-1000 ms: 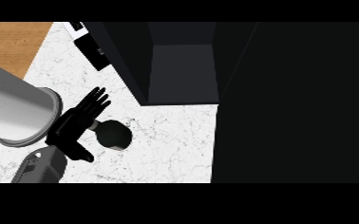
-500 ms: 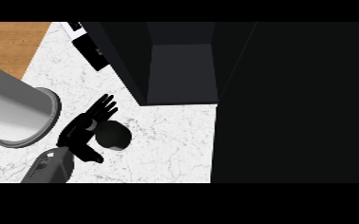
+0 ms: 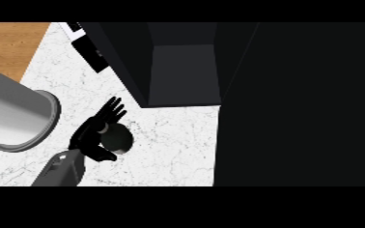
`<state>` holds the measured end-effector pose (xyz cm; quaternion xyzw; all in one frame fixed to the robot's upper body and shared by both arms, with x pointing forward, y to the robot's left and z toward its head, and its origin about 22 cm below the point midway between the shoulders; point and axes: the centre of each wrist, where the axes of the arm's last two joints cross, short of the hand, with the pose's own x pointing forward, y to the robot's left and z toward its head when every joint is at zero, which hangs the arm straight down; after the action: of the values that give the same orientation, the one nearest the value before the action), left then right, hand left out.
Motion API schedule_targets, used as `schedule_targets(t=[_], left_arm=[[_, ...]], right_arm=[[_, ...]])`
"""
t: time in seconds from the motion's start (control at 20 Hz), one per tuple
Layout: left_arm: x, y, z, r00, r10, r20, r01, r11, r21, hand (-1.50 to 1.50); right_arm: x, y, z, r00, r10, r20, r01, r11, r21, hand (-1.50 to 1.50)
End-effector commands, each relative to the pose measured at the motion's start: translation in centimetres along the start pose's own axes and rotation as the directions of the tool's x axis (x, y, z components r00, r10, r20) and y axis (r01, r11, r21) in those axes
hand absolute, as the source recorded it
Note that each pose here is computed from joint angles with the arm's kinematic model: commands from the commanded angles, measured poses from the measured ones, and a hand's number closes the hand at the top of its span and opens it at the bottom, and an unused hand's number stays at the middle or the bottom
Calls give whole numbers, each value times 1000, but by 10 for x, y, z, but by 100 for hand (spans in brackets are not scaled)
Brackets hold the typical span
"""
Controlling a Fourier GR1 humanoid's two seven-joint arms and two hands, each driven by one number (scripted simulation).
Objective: Pick up the wine, place it into the cabinet and close the cabinet
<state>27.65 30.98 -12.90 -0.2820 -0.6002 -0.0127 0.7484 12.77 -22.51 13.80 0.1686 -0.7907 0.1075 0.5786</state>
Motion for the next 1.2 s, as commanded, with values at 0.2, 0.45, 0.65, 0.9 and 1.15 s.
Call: schedule_targets(t=[0.2, 0.45, 0.65, 0.9, 1.15], left_arm=[[-12, -12, -11, 992, 128, 9, -124, 974, -190, 150], [-20, -24, -19, 983, 183, -11, -180, 951, -251, 150], [0, -14, -18, 992, 73, 106, -52, 980, -190, 150], [-16, -14, 9, 942, -198, 271, 117, 951, 288, 150], [-26, -13, 35, 857, -403, 320, 275, 884, 378, 150]], right_arm=[[27, 13, 6, 998, -15, 53, 14, 1000, 21, -150], [21, 1, 11, 999, -17, 43, 15, 999, 33, -150], [14, 1, 14, 1000, -1, 27, 1, 1000, -3, -150], [17, 2, 13, 1000, -2, 11, 3, 1000, -25, -150], [29, 7, 18, 1000, 8, 29, -8, 1000, -7, -150]])
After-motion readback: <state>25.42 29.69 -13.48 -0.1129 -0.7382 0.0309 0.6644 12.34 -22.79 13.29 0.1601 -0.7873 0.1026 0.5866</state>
